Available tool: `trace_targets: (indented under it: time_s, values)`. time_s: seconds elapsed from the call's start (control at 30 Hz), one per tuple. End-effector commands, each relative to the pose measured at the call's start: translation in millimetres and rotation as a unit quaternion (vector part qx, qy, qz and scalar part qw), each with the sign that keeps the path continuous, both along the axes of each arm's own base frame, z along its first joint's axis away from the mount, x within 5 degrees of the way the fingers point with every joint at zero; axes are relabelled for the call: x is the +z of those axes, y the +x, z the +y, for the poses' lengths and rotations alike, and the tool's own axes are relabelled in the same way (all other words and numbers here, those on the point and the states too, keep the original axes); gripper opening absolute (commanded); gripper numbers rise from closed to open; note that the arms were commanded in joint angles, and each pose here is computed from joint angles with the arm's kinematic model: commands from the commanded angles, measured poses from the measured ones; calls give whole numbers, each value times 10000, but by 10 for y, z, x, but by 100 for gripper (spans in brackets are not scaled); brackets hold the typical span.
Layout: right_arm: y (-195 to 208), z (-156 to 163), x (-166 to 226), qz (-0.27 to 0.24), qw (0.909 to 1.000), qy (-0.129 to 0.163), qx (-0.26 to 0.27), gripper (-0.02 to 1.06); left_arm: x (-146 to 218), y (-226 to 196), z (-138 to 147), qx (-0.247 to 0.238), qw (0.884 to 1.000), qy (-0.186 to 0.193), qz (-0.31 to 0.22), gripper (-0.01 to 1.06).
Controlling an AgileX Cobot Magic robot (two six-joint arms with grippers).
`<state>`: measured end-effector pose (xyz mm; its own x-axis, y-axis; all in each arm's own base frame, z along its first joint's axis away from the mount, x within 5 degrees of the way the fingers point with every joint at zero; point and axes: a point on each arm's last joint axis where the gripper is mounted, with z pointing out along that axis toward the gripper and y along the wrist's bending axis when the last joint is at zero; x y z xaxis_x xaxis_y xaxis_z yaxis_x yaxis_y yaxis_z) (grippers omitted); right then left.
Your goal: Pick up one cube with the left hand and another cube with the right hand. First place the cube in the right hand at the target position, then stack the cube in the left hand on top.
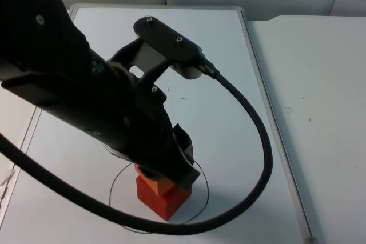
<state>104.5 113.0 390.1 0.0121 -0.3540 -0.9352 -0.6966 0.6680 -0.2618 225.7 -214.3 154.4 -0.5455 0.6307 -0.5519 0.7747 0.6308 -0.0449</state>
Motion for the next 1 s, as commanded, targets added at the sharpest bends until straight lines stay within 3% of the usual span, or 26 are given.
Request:
trace_targets:
  time_s: [0.0,0.97]
  values:
    - [-11,-6,-4,-6,10000,11,16,73,21,-5,-33,-14,10000,-41,-20,0]
    - [-11,-6,-4,-6,10000,11,16,73,-134,3,-39,-5,9998,120,161,0]
